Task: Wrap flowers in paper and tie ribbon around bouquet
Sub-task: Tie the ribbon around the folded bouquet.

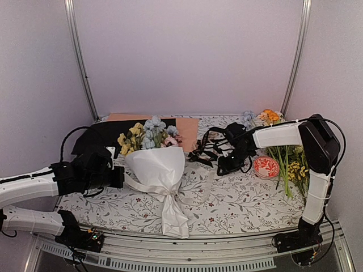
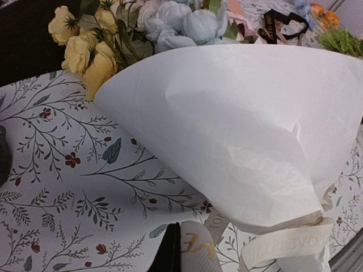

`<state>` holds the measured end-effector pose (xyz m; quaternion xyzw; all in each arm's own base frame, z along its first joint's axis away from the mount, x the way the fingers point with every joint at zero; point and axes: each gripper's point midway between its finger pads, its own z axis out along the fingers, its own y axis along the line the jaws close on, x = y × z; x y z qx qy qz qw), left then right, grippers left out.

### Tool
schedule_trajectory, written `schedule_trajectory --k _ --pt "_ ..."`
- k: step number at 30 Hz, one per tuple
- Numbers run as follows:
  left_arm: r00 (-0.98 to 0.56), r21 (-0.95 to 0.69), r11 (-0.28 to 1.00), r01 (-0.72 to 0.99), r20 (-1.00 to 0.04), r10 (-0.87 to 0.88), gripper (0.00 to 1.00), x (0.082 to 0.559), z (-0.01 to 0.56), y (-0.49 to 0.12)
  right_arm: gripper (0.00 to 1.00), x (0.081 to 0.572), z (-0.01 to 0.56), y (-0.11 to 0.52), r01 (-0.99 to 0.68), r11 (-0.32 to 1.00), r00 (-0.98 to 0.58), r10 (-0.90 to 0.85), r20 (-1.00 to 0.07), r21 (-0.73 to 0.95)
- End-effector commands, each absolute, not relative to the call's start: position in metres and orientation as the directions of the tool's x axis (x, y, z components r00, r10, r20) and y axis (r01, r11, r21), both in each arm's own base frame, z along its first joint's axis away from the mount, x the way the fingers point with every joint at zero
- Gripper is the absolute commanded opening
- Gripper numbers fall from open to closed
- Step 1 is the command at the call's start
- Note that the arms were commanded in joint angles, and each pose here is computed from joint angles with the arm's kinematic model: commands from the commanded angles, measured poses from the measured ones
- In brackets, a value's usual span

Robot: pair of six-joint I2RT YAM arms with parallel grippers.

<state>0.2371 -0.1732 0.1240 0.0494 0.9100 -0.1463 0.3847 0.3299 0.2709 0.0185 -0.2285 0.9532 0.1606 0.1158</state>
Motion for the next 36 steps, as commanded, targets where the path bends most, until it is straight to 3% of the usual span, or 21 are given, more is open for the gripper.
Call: schedule_trajectory --k 1,8,12,16,20,25,27,31,34,36 --pt "-0.679 -0.223 0.956 0.189 -0.733 -0.036 0.00 0.243 0.136 -0.167 0.01 0.341 0.023 0.267 -0.469 0.860 -0.861 -0.395 -0.320 0.202" --pt "-0.682 -0.263 0.956 0.129 -0.724 -0.107 0.00 0.247 0.137 -0.150 0.00 0.391 0.123 0.242 -0.389 0.893 -0.791 -0.198 -0.579 0.226" --pt "-0.702 -0.329 0.936 0.127 -0.696 -0.150 0.00 0.240 0.134 -0.154 0.00 0.359 0.171 0.304 -0.616 0.706 -0.684 -0.260 -0.682 0.349" --pt "-0.684 -0.367 0.908 0.200 -0.716 -0.139 0.00 0.241 0.161 -0.172 0.00 0.311 0.239 0.372 -0.814 0.537 -0.454 -0.348 -0.820 0.223" --pt "-0.666 -0.361 0.898 0.252 -0.737 -0.110 0.00 0.245 0.172 -0.188 0.00 0.301 0.278 0.394 -0.858 0.471 -0.376 -0.308 -0.874 0.204" --pt "-0.657 -0.377 0.890 0.255 -0.743 -0.126 0.00 0.250 0.172 -0.194 0.00 0.315 0.282 0.394 -0.840 0.506 -0.378 -0.287 -0.880 0.196" --pt "-0.640 -0.388 0.907 0.166 -0.742 -0.200 0.00 0.256 0.171 -0.169 0.00 0.345 0.276 0.365 -0.783 0.584 -0.426 -0.254 -0.868 0.213" --pt "-0.646 -0.397 0.915 -0.071 -0.681 -0.345 0.00 0.242 0.142 -0.104 0.00 0.410 0.189 0.221 -0.405 0.856 -0.699 -0.063 -0.712 0.321" --pt "-0.620 -0.468 0.869 -0.162 -0.637 -0.458 0.00 0.221 0.127 -0.084 0.00 0.399 0.126 0.134 -0.156 0.921 -0.822 0.079 -0.564 0.356" --pt "-0.608 -0.524 0.821 -0.226 -0.583 -0.539 0.00 0.213 0.116 -0.079 0.00 0.386 0.116 0.108 -0.087 0.941 -0.828 0.114 -0.548 0.327"
